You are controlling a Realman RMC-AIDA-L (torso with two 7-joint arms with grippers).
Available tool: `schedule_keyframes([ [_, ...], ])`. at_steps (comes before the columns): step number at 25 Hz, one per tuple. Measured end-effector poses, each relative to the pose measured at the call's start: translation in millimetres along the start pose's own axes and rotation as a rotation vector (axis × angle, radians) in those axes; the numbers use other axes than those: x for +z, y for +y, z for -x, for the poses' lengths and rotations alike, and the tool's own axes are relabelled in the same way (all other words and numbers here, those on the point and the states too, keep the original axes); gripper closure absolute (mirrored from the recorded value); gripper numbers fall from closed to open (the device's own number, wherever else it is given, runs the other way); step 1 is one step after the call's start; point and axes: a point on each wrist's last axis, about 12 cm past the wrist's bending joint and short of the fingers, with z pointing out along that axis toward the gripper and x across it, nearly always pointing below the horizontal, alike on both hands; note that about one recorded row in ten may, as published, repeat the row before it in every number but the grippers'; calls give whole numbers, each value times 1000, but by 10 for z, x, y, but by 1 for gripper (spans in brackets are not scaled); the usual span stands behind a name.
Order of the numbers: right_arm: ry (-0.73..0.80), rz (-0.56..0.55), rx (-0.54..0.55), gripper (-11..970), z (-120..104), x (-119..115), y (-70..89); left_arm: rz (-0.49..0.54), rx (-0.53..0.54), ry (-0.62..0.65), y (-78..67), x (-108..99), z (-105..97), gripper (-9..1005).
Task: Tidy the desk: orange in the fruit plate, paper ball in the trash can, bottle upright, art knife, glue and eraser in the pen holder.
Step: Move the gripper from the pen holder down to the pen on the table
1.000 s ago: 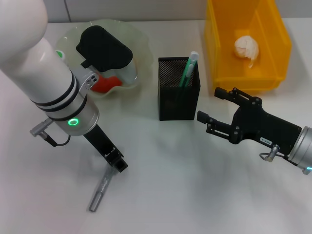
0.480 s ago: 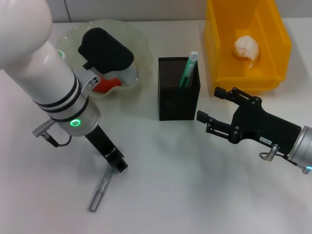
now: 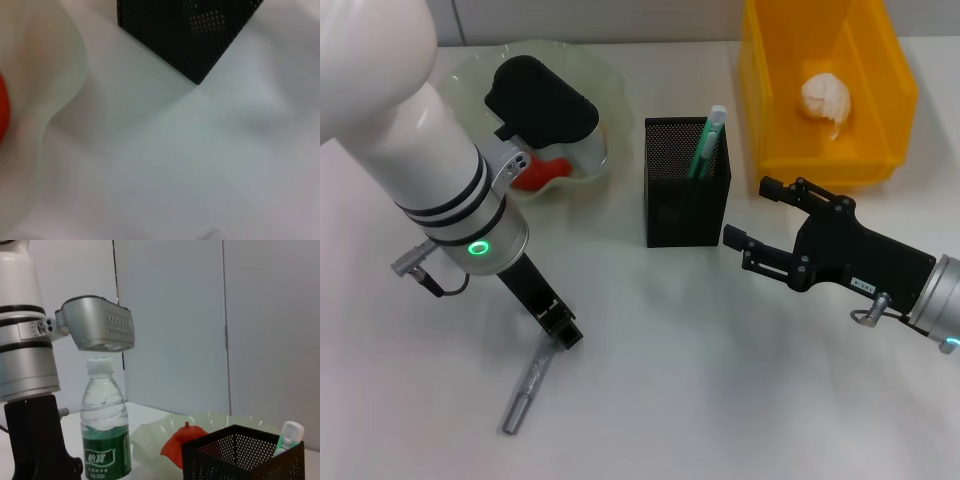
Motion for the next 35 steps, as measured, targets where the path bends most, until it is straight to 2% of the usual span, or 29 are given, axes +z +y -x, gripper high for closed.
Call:
schedule_keyframes([
  [7, 4, -3, -6, 174, 8, 6, -20, 10, 5, 2, 7, -9, 14, 475],
  [13, 2, 1, -12, 174, 26, 30, -31, 10, 5, 2, 7, -11, 18, 539],
  [26, 2, 2, -9, 174, 23, 32, -27, 12, 9, -1, 6, -17, 31, 546],
  [31, 2, 2, -9, 174, 22, 31, -27, 11, 14, 4, 4, -16, 28, 595],
  [35, 2, 2, -9, 174, 23, 32, -27, 9, 12, 10, 7, -5, 23, 692],
])
